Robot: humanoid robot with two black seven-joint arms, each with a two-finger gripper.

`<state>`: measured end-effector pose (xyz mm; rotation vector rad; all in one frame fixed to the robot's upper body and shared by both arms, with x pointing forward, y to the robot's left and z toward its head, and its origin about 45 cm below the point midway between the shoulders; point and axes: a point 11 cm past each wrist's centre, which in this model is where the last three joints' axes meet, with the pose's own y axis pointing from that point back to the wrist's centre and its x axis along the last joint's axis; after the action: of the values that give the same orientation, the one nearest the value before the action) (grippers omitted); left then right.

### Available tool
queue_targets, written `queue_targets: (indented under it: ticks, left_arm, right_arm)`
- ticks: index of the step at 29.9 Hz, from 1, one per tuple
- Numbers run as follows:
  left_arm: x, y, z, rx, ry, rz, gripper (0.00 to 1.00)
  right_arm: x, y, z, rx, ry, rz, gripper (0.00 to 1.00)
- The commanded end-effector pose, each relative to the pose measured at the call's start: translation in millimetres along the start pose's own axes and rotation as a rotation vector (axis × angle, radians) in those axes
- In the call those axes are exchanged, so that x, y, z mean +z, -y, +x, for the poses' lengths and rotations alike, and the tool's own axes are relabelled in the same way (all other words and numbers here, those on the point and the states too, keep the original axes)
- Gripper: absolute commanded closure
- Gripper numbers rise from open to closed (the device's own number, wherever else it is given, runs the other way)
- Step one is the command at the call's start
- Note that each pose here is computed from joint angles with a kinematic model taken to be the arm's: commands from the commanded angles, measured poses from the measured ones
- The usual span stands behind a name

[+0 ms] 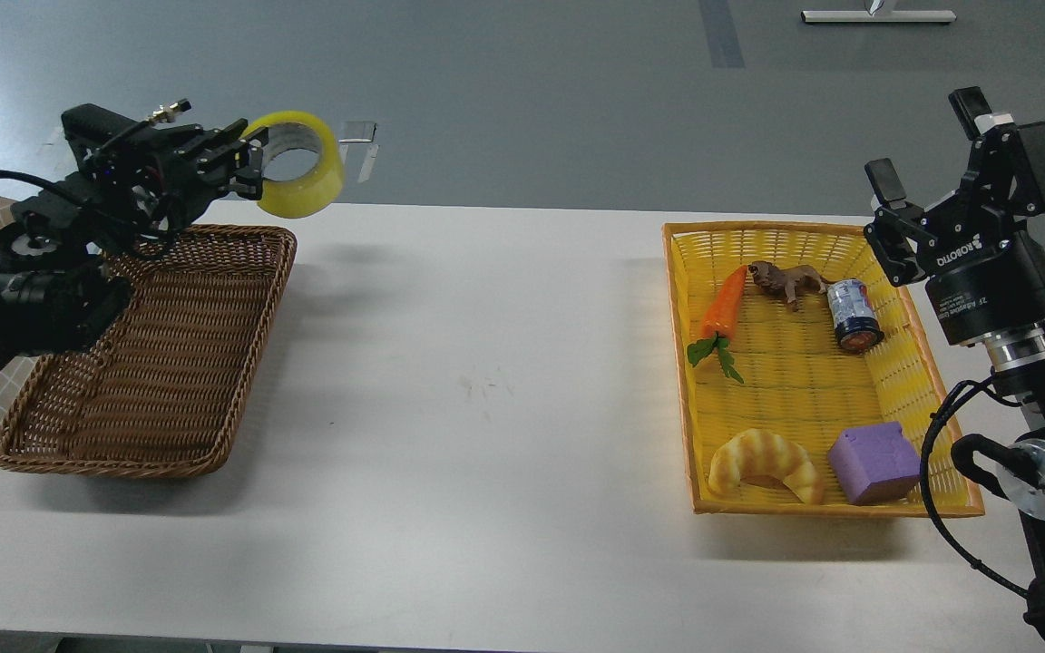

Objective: Place and transfer tape with both arms
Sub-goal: 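Carry the tape roll with the left gripper over the wicker basket, then release the tape roll into the wicker basket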

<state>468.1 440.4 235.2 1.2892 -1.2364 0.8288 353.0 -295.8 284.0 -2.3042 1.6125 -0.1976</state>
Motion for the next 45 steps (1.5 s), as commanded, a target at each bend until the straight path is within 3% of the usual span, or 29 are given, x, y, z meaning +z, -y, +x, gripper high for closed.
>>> queue_targets:
  ticks: [1, 8, 13, 29, 34, 37, 40, 45]
  left_arm:
    - [-41, -35, -28, -0.062, 0.002, 0.087, 0.87]
    - [-77, -79, -64, -0.082, -0.014, 0.189, 0.86]
    - [-81, -90, -76, -0.080, 0.003, 0.201, 0.85]
    - [-69, -90, -89, -0.069, -0.012, 0.186, 0.73]
    - [-61, -96, -111, -0.109, -0.027, 0.176, 0.70]
    - [-57, -94, -112, -0.109, -0.032, 0.171, 0.54]
    - [-58, -91, -106, -0.082, -0.057, 0.185, 0.17]
    - [-64, -90, -99, -0.029, -0.129, 0.235, 0.06]
  right_arm:
    - [1, 0, 0, 0.000, 0.000, -0.002, 0.01]
    - [8, -2, -3, -0.008, -0.028, -0.025, 0.01]
    - [9, -2, -5, -0.010, -0.028, -0.027, 0.01]
    - [12, -3, -2, -0.004, -0.030, -0.035, 0.01]
    - [13, -3, -1, -0.001, -0.032, -0.040, 0.01]
    - [13, -3, 0, 0.000, -0.033, -0.041, 0.01]
    - [13, -3, 0, -0.001, -0.034, -0.042, 0.01]
    - [14, -4, 0, 0.001, -0.031, -0.043, 0.01]
